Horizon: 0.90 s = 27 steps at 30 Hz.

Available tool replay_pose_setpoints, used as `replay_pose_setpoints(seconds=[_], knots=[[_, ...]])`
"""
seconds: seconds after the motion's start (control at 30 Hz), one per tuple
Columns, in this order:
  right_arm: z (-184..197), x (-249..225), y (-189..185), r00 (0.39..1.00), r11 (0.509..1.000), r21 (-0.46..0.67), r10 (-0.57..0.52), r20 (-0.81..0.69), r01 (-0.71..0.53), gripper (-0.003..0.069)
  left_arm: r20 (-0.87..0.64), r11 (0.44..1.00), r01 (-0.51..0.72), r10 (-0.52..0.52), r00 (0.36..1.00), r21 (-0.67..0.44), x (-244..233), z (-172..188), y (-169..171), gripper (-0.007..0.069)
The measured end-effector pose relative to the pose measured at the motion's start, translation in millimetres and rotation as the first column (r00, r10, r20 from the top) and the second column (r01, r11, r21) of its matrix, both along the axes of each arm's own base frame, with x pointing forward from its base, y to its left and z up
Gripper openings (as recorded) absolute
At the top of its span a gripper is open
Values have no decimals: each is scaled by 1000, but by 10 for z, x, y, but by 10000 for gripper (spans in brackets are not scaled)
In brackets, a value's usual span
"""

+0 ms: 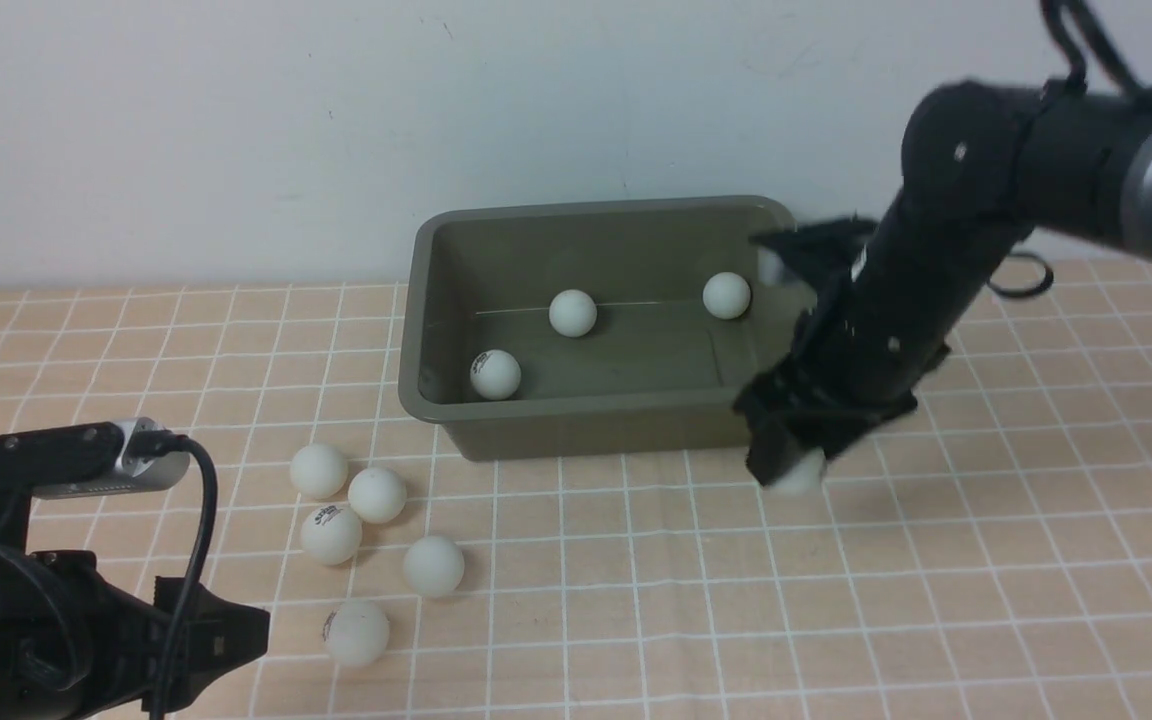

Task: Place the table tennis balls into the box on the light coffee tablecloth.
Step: 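Reach for and grasp a ping pong ball on the table, then release the ping pong ball into the bin and lift the gripper away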

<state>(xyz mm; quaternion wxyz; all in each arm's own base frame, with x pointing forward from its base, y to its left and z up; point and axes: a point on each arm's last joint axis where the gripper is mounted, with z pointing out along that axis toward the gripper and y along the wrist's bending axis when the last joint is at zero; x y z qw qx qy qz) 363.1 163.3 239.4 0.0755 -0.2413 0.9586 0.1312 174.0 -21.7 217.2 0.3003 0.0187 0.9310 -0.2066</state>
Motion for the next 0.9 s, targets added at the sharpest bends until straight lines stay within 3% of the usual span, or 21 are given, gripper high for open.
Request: replay_pose_setpoints(seconds=[0.1, 0.27, 0.7, 0.9], knots=[[466, 131, 75, 990, 997, 83, -4, 141, -7, 360, 0, 1000, 0, 0, 1000, 0, 0, 0, 0, 406], [672, 274, 107, 952, 992, 130, -40, 304, 0, 360, 0, 1000, 0, 0, 1000, 0, 0, 0, 0, 406], [85, 564, 189, 960, 996, 89, -41, 277, 17, 360, 0, 1000, 0, 0, 1000, 0, 0, 0, 0, 406], [7, 603, 201, 959, 996, 89, -46, 280, 22, 362, -4, 1000, 4, -4, 1000, -2, -4, -1, -4, 406]])
